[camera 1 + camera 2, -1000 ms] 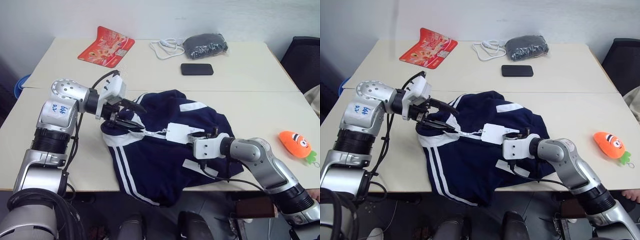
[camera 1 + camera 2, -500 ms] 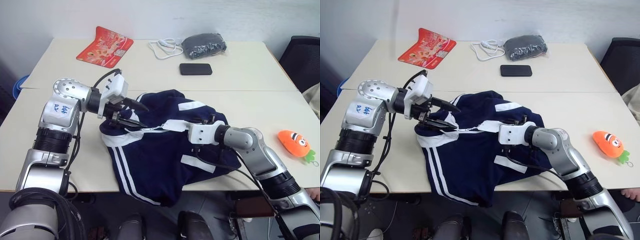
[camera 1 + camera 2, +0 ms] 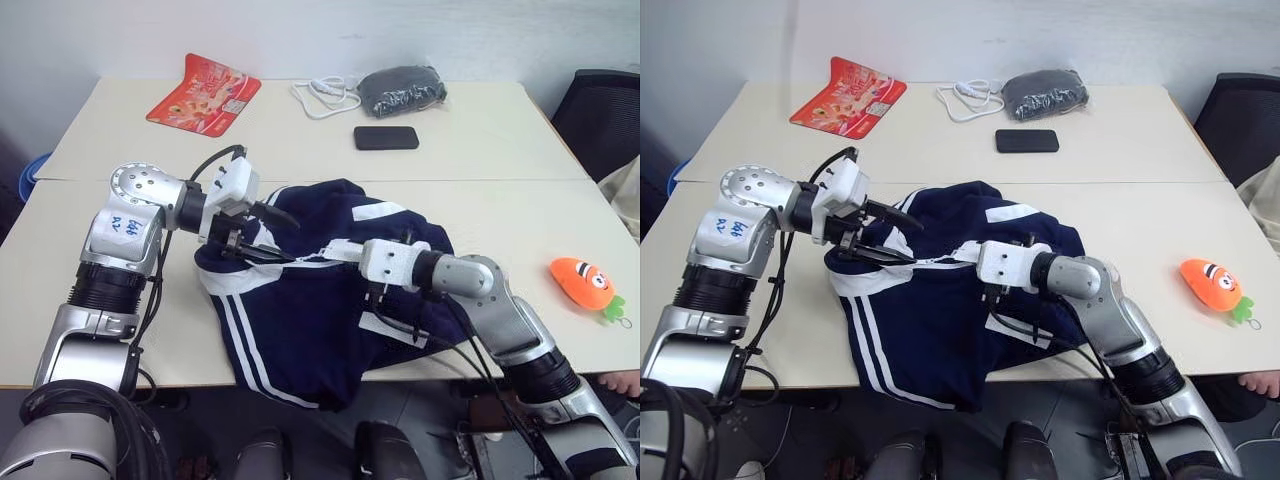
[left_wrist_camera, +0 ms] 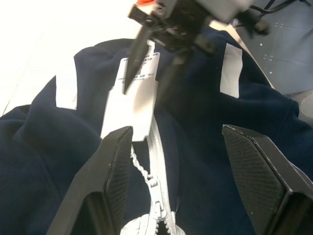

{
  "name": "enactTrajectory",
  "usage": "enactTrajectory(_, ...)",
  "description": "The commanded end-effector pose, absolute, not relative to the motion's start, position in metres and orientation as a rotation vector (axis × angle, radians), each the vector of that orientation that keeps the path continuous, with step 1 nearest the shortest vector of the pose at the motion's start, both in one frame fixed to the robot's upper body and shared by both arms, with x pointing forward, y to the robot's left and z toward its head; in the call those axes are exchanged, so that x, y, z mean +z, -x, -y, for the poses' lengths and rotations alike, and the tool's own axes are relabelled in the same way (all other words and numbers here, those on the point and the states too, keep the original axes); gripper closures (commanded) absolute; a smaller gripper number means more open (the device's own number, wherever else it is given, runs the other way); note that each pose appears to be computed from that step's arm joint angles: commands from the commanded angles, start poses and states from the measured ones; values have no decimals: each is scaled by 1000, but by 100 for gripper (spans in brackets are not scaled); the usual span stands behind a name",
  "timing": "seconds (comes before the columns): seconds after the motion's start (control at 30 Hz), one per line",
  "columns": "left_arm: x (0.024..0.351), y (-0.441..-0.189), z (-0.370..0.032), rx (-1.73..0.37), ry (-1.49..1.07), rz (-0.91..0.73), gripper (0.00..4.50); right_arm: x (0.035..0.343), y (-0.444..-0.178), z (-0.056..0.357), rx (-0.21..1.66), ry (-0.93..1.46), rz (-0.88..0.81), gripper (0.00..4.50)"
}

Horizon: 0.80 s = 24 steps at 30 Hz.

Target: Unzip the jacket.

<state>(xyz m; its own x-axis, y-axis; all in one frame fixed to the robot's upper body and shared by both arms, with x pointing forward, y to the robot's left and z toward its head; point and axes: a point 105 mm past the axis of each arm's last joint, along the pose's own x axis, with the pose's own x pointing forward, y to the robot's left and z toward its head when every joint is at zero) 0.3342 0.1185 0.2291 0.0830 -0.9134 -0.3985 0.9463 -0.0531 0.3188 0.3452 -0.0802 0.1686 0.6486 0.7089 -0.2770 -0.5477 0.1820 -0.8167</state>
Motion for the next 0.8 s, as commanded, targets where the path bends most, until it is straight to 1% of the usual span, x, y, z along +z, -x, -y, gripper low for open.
enactTrajectory(0.03, 239, -333, -116, -1511, -604, -23, 142, 171, -343, 81, 895, 1139, 220, 267)
enactTrajectory(0.17, 237, -333, -117, -1507, -604, -26, 142, 171, -337, 85, 904, 1162, 229, 267)
enactTrajectory(0.33, 238, -334, -118, -1503, -603, -26, 142, 172, -343, 89, 879, 1208, 238, 267)
enactTrajectory(0.5, 240, -336, -117, -1499, -604, -19, 142, 161, -343, 89, 902, 1302, 243, 267)
enactTrajectory(0.57, 241, -337, -117, -1499, -603, -17, 142, 157, -347, 88, 888, 1352, 257, 267)
enactTrajectory(0.67, 241, -337, -116, -1501, -605, -15, 142, 158, -358, 86, 836, 1363, 271, 267)
enactTrajectory(0.8, 241, -338, -115, -1504, -607, -11, 142, 152, -363, 90, 836, 1432, 263, 267)
